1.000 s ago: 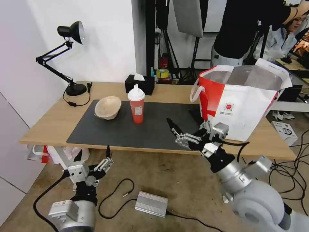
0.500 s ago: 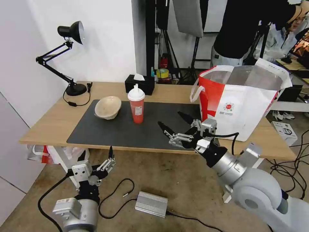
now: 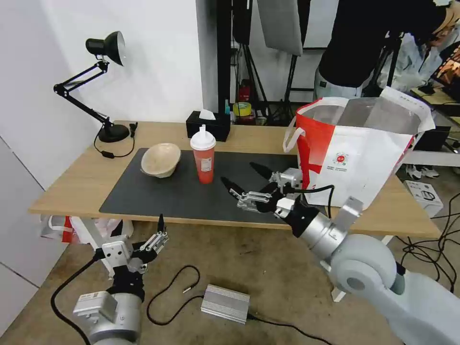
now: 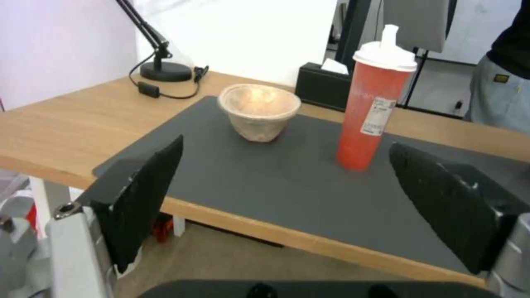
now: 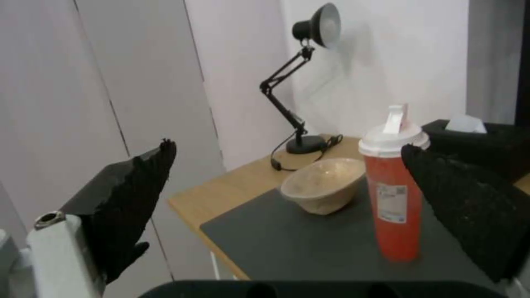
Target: Pick up the trash from the table and place it into the takeout bag.
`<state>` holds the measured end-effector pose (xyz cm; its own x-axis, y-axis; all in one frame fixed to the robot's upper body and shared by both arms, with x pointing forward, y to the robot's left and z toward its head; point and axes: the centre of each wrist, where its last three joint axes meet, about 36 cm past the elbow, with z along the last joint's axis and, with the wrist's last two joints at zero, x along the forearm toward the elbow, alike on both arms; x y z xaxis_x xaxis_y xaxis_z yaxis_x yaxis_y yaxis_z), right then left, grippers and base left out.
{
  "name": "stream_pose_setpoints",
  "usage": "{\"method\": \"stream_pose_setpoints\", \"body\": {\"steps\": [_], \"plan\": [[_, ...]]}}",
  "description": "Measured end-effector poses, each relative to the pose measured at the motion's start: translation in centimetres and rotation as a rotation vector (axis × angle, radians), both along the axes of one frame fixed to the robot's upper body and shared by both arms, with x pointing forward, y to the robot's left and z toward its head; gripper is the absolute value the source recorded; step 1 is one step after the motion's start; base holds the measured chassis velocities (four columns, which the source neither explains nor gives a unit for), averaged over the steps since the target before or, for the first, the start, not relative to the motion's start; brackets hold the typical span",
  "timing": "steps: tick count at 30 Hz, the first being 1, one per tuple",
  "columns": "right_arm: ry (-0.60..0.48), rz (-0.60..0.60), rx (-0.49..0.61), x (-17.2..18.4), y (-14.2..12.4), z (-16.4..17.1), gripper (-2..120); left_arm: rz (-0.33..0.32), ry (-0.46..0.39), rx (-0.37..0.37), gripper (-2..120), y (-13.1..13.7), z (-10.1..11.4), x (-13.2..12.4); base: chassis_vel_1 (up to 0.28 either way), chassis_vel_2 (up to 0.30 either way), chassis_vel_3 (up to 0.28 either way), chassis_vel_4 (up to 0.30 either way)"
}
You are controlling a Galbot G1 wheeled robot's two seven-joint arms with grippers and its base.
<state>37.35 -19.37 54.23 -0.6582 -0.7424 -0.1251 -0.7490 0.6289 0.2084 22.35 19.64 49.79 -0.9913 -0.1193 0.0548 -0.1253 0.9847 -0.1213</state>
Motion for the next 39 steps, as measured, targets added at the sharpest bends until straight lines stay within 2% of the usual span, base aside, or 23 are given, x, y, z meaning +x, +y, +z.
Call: {"method": "stream_pose_setpoints", "body": {"steps": [21,39], "plan": [[0.039,0.0,-0.027,4.4,3.1,-0.9,100,0.002,-0.01,0.006,100,0.1,-0.1,0.4,0.0,0.0,0.0,0.0],[0.041,-0.062,-0.031,7.4,3.7,0.0,100,0.003,-0.016,0.002,100,0.1,-0.1,0.5,0.0,0.0,0.0,0.0]]}}
